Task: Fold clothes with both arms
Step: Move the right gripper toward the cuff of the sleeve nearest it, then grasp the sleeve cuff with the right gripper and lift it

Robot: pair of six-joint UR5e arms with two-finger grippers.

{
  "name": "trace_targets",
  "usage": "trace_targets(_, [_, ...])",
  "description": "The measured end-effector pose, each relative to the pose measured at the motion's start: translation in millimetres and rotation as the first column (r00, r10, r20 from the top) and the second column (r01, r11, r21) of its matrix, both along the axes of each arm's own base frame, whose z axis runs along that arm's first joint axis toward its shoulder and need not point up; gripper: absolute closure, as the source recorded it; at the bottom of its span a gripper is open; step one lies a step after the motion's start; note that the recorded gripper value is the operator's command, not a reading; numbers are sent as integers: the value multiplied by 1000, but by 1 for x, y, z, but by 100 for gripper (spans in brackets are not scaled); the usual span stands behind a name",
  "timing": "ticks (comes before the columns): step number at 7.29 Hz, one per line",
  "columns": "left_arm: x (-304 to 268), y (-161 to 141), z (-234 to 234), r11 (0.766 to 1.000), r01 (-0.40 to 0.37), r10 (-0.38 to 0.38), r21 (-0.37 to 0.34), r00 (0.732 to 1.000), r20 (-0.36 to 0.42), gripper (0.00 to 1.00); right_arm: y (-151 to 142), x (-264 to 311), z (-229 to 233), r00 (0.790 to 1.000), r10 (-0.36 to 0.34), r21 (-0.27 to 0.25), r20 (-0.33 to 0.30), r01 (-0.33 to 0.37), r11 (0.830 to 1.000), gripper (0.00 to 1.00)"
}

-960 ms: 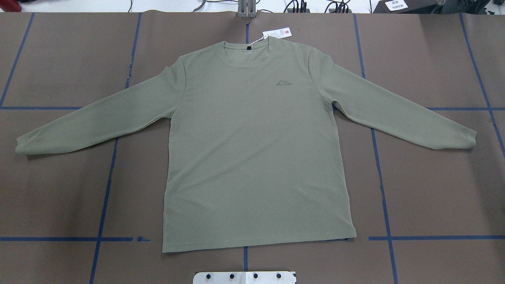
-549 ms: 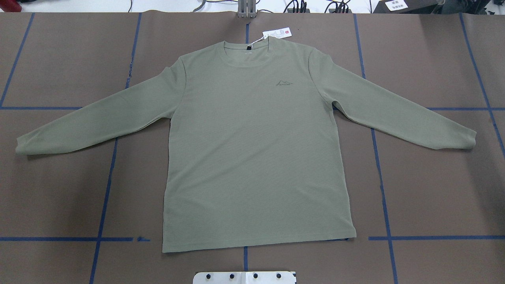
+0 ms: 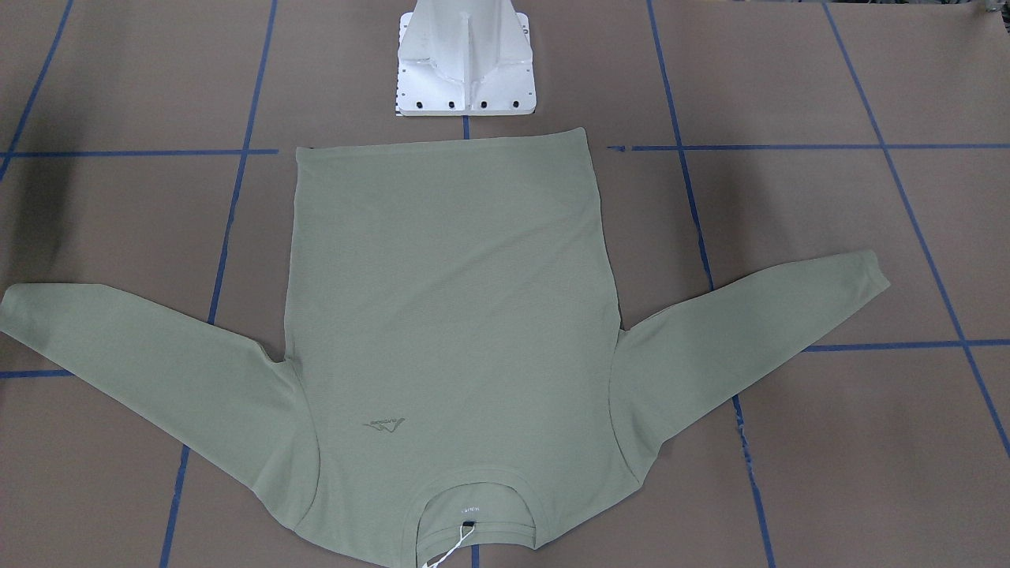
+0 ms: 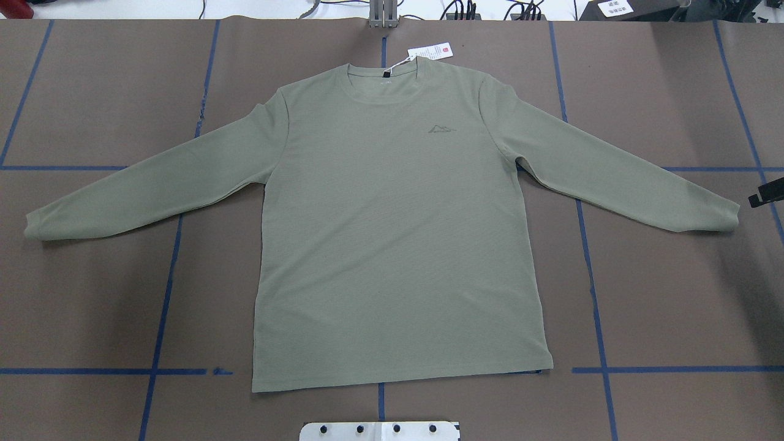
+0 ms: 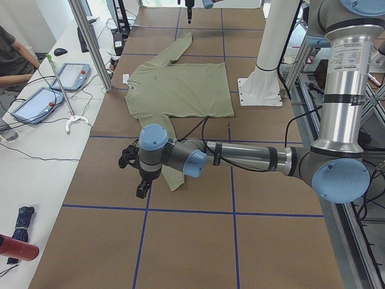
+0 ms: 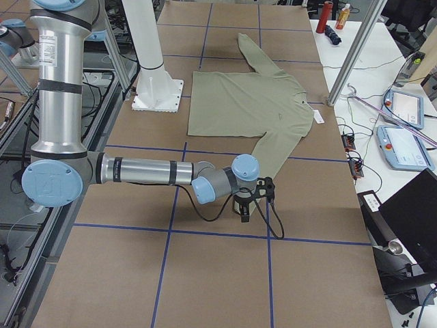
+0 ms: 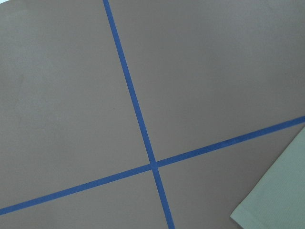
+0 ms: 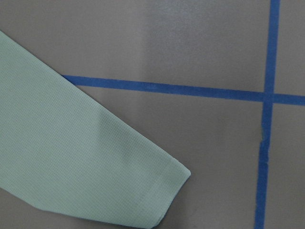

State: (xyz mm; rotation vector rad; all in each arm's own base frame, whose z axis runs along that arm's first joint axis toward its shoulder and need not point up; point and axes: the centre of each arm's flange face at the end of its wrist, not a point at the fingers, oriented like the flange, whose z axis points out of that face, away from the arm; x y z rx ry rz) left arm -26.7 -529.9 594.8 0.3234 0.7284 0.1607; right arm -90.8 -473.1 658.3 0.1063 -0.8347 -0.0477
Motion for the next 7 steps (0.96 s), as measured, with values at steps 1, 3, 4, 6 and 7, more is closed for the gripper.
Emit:
trace_targets(1, [0, 0, -1, 1000, 11, -11, -7, 1000, -3, 0, 2, -18, 5, 1000, 6, -3, -11, -6, 1000, 0])
trace_targets(3, [0, 0, -3, 1000, 18, -18, -8, 1000, -7, 0, 6, -40, 11, 999, -2, -7, -41, 2, 1000, 0])
trace_targets(4, [0, 0, -4, 1000, 18, -18, -5, 1000, -7, 0, 6, -46, 16, 999, -9, -14, -47, 8, 1000, 0])
trace_targets(6, [0, 0, -5, 1000, 16, -16, -2, 1000, -7, 0, 1, -56, 25, 998, -22, -31, -56, 20, 999, 0])
trace_targets(7, [0, 1, -5, 1000, 16, -16, 3, 1000, -8, 0, -2, -60, 26, 998, -27, -33, -55, 25, 999, 1])
